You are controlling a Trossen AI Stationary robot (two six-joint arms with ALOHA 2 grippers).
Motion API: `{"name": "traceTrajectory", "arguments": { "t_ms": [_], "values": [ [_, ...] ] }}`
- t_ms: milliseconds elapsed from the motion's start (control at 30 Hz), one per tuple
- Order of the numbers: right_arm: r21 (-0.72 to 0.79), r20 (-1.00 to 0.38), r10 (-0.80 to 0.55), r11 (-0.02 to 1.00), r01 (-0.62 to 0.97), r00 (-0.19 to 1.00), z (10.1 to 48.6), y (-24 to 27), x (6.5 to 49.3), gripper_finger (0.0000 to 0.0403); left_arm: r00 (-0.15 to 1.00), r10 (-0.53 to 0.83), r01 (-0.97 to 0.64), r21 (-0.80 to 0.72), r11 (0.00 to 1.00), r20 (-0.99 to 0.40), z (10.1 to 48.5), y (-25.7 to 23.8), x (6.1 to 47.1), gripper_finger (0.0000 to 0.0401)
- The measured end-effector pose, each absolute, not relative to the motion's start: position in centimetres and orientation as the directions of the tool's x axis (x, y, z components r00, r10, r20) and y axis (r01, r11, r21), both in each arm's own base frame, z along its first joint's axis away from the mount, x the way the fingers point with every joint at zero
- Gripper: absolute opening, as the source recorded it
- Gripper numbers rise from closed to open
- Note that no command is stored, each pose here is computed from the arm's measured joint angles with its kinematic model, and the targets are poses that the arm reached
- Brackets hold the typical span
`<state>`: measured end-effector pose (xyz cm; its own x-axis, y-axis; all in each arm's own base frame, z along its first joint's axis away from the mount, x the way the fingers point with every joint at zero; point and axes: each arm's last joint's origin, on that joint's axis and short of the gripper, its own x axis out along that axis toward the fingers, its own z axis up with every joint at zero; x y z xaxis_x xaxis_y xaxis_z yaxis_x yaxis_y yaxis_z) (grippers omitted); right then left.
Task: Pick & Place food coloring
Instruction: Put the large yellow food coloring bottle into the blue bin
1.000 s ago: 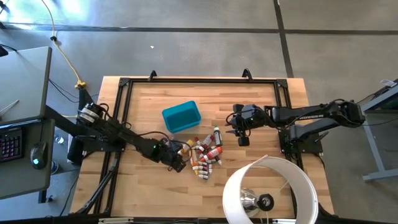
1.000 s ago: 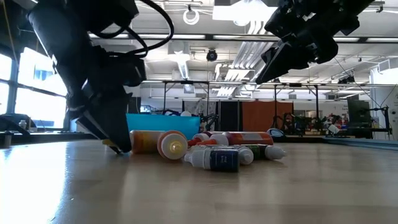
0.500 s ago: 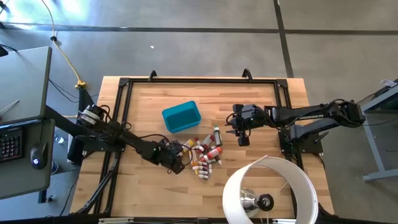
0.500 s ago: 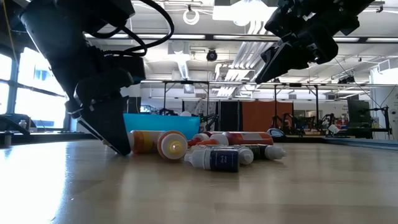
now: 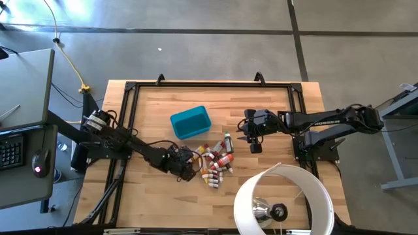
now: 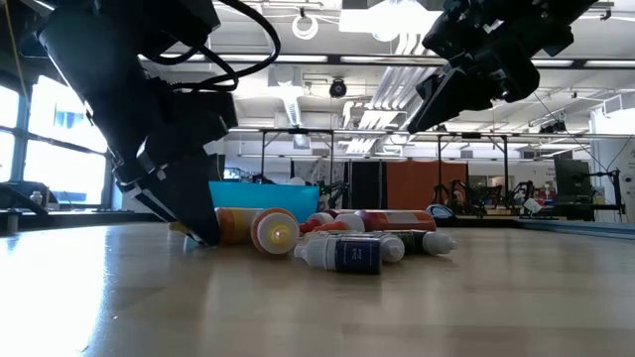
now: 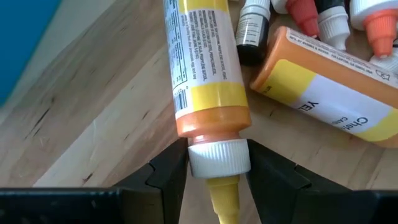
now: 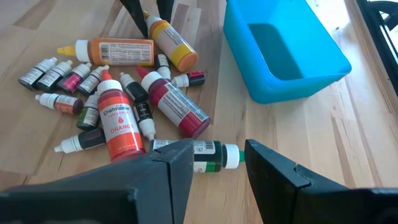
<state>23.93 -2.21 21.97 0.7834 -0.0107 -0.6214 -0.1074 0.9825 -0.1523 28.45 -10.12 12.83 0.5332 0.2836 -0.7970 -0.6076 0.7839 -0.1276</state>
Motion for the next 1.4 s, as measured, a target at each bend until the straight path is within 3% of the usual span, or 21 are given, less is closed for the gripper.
{"name": "traceTrajectory", "arguments": {
  "t_ms": [167, 333, 500, 633, 867, 1033, 1233, 1400],
  "values": [
    [-0.168, -0.621, -0.011, 0.978, -0.120, 0.783, 22.0, -2.2, 23.9, 0.0138, 0.535, 0.306, -0.616, -0.116, 0.779, -0.788, 12.8, -10.1, 28.4, 0.0142],
    [-0.168, -0.621, -0.011, 0.978, -0.120, 0.783, 22.0, -2.2, 23.9, 0.0138, 0.535, 0.326, -0.624, -0.104, 0.775, -0.780, 12.8, -10.0, 28.4, 0.0097],
    [-0.168, -0.622, -0.011, 0.978, -0.120, 0.783, 22.0, -2.2, 23.9, 0.0138, 0.523, 0.306, -0.616, -0.105, 0.781, -0.796, 13.9, -10.3, 29.1, 0.0096],
    [-0.168, -0.621, -0.011, 0.978, -0.120, 0.783, 22.0, -2.2, 23.9, 0.0138, 0.431, 0.330, -0.619, -0.009, 0.785, -0.840, 17.0, -10.6, 29.7, 0.0104],
    [-0.169, -0.618, -0.011, 0.978, -0.119, 0.786, 22.0, -2.2, 23.9, 0.0138, 0.272, 0.398, -0.599, 0.169, 0.783, -0.876, 26.5, -10.5, 30.3, 0.0110],
    [-0.169, -0.618, -0.011, 0.978, -0.119, 0.786, 22.0, -2.2, 23.9, 0.0138, 0.170, 0.433, -0.495, 0.303, 0.814, -0.885, 31.3, -7.7, 30.2, 0.0112],
    [-0.169, -0.618, -0.011, 0.978, -0.119, 0.786, 22.0, -2.2, 23.9, 0.0138, 0.012, 0.454, -0.365, 0.419, 0.831, -0.891, 32.0, -0.9, 30.4, 0.0113],
    [-0.169, -0.618, -0.011, 0.978, -0.119, 0.786, 22.0, -2.2, 23.9, 0.0138, -0.135, 0.432, -0.195, 0.452, 0.871, -0.892, 29.9, 4.4, 31.5, 0.0114]
  ]
}}
